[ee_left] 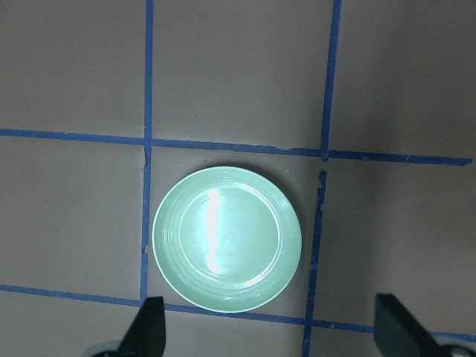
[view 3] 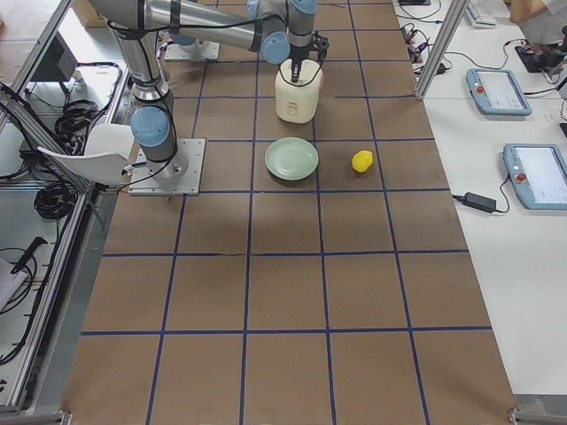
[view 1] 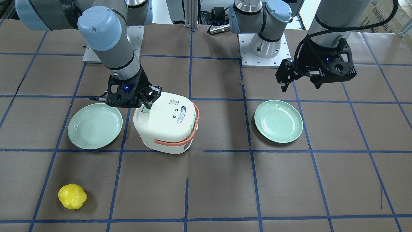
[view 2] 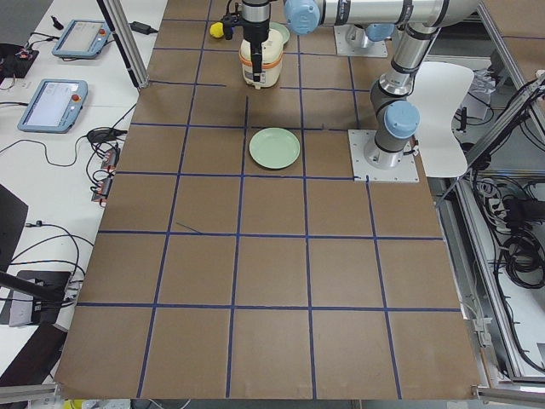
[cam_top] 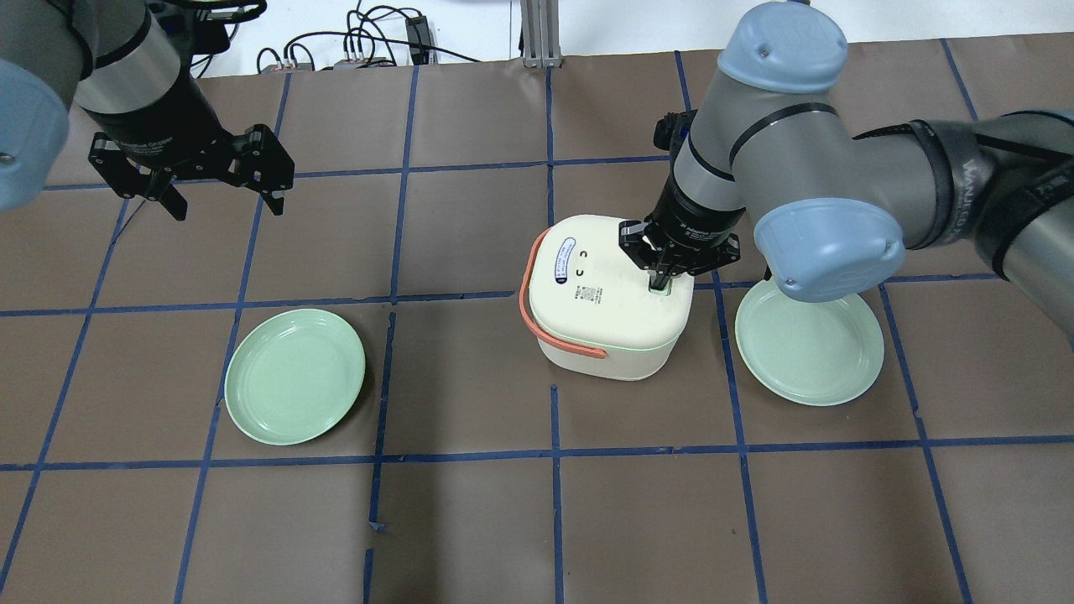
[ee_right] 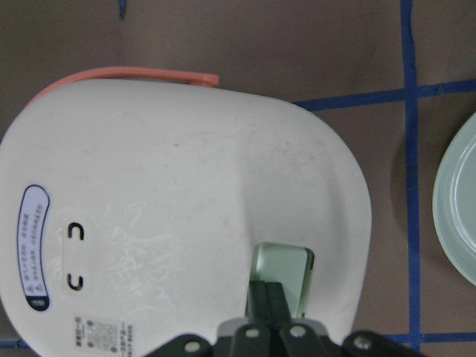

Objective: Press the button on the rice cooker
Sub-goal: 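Press down on the green lid button with the right gripper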

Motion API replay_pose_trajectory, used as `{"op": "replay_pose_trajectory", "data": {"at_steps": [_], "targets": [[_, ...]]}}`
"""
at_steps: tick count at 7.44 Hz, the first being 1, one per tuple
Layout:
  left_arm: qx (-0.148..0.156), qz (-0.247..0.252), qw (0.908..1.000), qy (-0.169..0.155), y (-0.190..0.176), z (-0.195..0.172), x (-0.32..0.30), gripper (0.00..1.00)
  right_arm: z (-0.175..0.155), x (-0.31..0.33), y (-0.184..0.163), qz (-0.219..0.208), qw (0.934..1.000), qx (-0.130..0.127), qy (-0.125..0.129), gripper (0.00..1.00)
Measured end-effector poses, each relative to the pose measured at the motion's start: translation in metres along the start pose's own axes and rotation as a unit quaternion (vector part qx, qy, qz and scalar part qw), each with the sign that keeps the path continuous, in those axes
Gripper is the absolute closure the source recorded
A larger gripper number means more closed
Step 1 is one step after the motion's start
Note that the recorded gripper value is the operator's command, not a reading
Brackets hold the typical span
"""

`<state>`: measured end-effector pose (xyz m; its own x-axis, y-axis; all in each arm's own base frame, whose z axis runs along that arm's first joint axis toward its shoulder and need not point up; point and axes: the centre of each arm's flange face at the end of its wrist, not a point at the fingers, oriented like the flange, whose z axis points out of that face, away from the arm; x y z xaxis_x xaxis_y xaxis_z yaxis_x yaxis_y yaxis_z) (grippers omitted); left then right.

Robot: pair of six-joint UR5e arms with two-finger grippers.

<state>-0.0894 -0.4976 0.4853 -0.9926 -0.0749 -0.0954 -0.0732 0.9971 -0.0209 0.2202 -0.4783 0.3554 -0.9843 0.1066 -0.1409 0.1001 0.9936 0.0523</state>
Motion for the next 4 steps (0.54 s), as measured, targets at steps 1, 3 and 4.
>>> {"op": "replay_pose_trajectory", "data": {"at_steps": [1, 3, 4], "targets": [[0.0, 0.0, 1.0, 0.0, 0.0, 0.0, -0.0002, 0.0, 0.0021, 0.0005, 0.0007, 0.0, 1.0, -0.001, 0.0, 0.9], [0.0, 0.0, 1.0, 0.0, -0.0001, 0.0, -0.0005, 0.0, 0.0025, 0.0004, 0.0002, 0.0, 1.0, 0.001, 0.0, 0.55], [0.0, 0.0, 1.0, 0.0, -0.0001, 0.0, -0.0005, 0.0, -0.0023, -0.0007, -0.0023, 0.0, 0.9999, 0.01, -0.001, 0.31]]}}
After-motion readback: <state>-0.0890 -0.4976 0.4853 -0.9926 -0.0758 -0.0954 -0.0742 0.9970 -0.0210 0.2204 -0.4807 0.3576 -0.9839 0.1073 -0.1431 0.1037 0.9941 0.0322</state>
